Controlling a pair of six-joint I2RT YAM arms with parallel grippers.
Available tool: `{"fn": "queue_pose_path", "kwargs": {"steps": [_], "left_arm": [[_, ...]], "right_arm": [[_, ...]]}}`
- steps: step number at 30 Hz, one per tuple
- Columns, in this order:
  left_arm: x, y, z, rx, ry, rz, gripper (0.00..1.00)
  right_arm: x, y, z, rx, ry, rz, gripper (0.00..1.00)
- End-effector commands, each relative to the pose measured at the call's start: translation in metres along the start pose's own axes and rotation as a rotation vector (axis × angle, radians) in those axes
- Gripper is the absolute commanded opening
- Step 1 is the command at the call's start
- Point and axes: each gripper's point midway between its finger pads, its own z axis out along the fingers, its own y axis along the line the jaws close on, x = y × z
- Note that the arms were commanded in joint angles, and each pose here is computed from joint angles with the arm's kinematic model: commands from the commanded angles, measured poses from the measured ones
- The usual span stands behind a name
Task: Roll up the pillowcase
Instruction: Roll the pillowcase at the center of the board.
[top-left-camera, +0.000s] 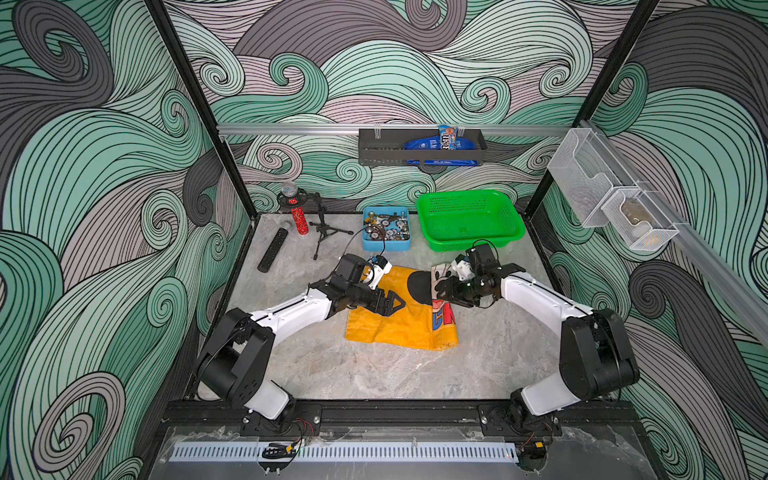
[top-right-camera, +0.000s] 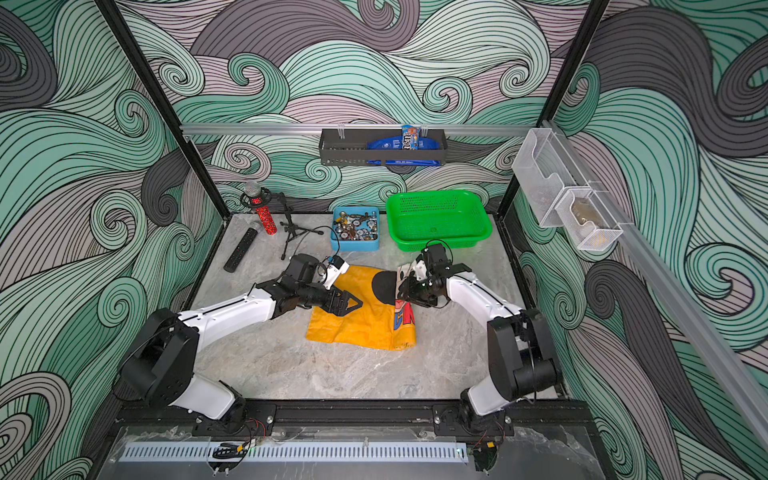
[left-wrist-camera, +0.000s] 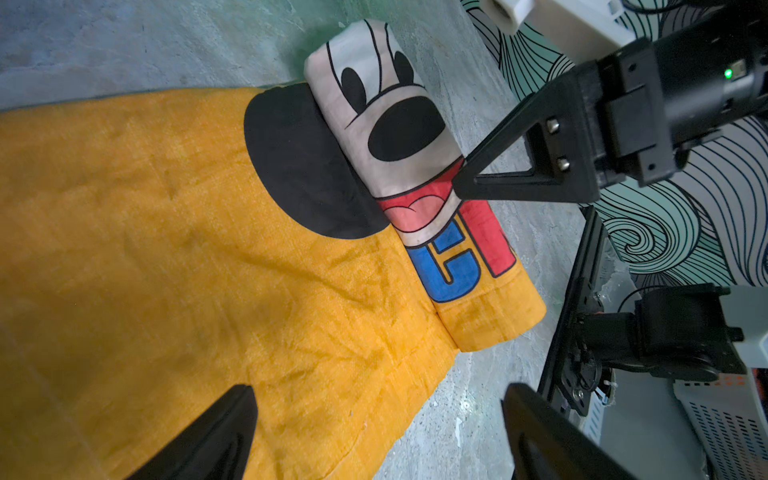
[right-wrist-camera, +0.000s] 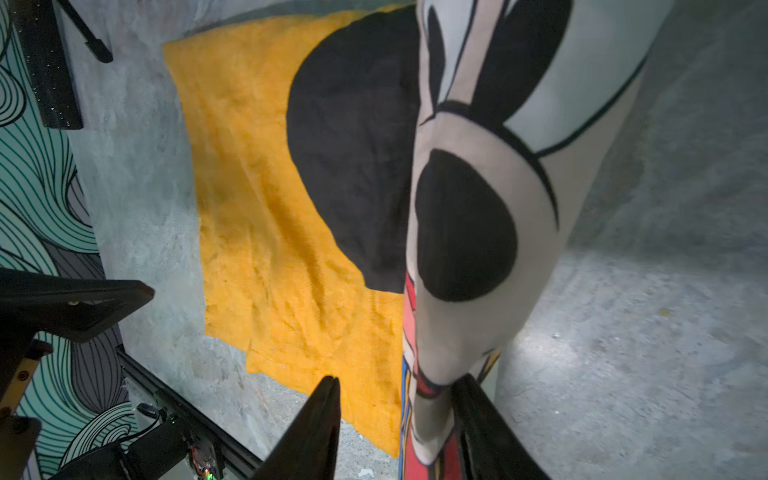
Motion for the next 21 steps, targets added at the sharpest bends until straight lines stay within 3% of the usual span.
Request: {"fn": "queue_pose_path", "kwargs": {"steps": [1, 15, 21], "left_arm": [[-0.003, -0.004, -0.004, 0.018, -0.012, 0.003, 0.95], [-0.006, -0.014, -0.008, 0.061, -0.035, -0.013, 0.95], [-0.007, -0.035, -0.003, 0.126, -0.044, -0.026, 0.95]], "right_arm": [[-0.006, 0.025, 0.005, -0.057, 0.002, -0.009, 0.47], [-0.022, 0.062, 0.068, -0.141, 0.052, -0.158, 0.46], [-0.036, 0.09, 0.062, -0.286, 0.031, -0.2, 0.45]]}}
